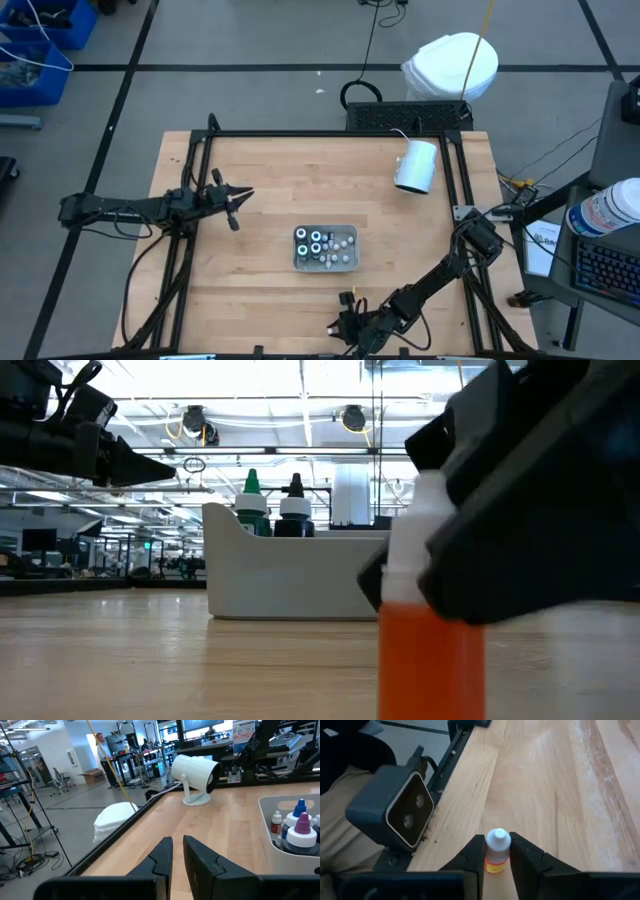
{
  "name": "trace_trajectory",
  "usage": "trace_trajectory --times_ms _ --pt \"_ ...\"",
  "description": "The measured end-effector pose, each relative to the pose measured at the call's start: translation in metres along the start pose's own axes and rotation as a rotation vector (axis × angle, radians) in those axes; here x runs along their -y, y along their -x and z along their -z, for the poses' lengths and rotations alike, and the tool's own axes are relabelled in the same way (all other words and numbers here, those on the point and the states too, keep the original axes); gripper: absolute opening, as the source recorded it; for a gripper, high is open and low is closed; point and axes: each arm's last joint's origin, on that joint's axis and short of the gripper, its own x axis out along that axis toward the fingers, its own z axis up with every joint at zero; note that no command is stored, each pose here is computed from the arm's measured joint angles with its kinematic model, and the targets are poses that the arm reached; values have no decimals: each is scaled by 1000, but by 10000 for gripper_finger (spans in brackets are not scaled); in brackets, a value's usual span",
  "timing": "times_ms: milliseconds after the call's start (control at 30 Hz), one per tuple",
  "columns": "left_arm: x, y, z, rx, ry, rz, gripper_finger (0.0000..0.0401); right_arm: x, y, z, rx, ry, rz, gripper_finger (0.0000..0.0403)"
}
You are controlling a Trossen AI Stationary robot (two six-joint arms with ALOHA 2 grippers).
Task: Pick & Place food coloring
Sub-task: Put the small orange food coloring bottle into the gray bin
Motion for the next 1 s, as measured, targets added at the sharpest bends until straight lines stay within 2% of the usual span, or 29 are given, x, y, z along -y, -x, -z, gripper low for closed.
trace_trajectory --times_ms 267,533,800,1000 --pt "0 0 0 3 -5 -1 53 2 17 -25 72 -8 0 62" --pt "0 0 0 3 4 0 53 4 42 -49 172 49 169 65" --pt "0 0 0 3 2 0 53 19 73 -78 188 129 251 62" --pt "0 0 0 0 23 1 53 25 79 -78 187 143 382 62"
